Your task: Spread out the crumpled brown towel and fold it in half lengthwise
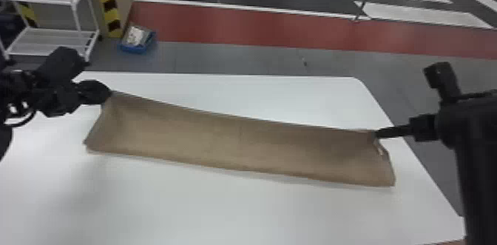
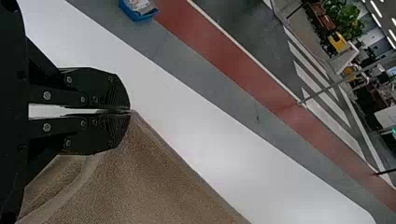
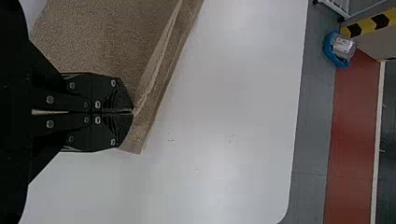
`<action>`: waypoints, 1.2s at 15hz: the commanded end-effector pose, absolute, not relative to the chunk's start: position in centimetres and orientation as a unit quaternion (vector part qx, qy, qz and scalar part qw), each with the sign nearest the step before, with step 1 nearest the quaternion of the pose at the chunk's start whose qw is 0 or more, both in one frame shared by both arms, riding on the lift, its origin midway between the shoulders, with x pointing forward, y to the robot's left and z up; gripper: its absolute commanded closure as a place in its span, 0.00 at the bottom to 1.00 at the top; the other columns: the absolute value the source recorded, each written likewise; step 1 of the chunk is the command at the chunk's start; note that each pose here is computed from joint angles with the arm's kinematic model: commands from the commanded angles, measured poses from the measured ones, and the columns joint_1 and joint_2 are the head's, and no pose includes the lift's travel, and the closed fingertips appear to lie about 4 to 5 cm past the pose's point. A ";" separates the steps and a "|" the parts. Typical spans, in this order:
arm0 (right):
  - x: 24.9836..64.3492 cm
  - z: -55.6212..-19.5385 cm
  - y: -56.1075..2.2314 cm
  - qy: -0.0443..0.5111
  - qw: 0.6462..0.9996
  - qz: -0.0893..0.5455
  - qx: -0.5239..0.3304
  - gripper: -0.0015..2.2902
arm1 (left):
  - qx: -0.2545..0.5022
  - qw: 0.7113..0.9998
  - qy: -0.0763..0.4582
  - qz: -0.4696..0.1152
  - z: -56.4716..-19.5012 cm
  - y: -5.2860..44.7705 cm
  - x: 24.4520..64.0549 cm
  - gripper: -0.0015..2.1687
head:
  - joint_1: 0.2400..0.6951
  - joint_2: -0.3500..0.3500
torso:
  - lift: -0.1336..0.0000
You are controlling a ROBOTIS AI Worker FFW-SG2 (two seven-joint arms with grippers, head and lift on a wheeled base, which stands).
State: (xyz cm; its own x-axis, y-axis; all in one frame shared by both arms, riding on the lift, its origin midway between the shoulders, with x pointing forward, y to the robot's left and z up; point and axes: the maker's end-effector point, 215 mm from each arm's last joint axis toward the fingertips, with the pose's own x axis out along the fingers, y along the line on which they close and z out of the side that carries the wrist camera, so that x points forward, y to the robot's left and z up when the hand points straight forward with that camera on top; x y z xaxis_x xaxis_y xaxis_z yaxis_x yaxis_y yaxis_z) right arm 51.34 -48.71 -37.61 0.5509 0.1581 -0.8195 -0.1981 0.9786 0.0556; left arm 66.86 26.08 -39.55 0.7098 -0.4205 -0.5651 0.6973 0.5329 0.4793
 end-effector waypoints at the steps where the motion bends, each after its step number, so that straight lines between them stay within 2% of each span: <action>1: 51.7 -36.5 -48.0 0.443 0.889 0.113 0.003 0.52 | 0.356 0.854 0.193 -0.327 -39.2 26.3 67.0 0.50 | 1.00 0.20 | 0.07; 4: 52.3 -35.5 -48.3 0.440 0.892 0.107 -0.003 0.52 | 0.357 0.853 0.194 -0.326 -39.3 26.4 67.0 0.50 | 1.00 0.22 | 0.07; 15: 53.3 -38.2 -48.9 0.480 0.871 0.088 -0.048 0.52 | 0.357 0.851 0.195 -0.332 -40.0 25.8 66.7 0.50 | 1.00 0.20 | 0.07; 16: 53.3 -38.3 -49.3 0.482 0.871 0.076 -0.057 0.44 | 0.357 0.851 0.195 -0.332 -40.1 25.8 66.7 0.50 | 1.00 0.20 | 0.07; 17: 53.1 -38.8 -49.6 0.486 0.870 0.064 -0.058 0.15 | 0.356 0.851 0.196 -0.334 -40.2 25.6 66.6 0.50 | 1.00 0.20 | 0.07; 18: 52.9 -39.0 -49.8 0.489 0.868 0.061 -0.058 0.03 | 0.357 0.850 0.195 -0.336 -40.3 25.3 66.5 0.50 | 1.00 0.20 | 0.07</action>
State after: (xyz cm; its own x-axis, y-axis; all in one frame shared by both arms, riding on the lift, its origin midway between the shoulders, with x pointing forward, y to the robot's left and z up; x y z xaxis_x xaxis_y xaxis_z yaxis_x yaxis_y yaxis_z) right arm 53.25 -49.74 -38.57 0.5230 0.0551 -0.8505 -0.1700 0.9846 -0.0408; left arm 66.63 25.60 -40.19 0.7011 -0.4280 -0.5703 0.7068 0.5229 0.4765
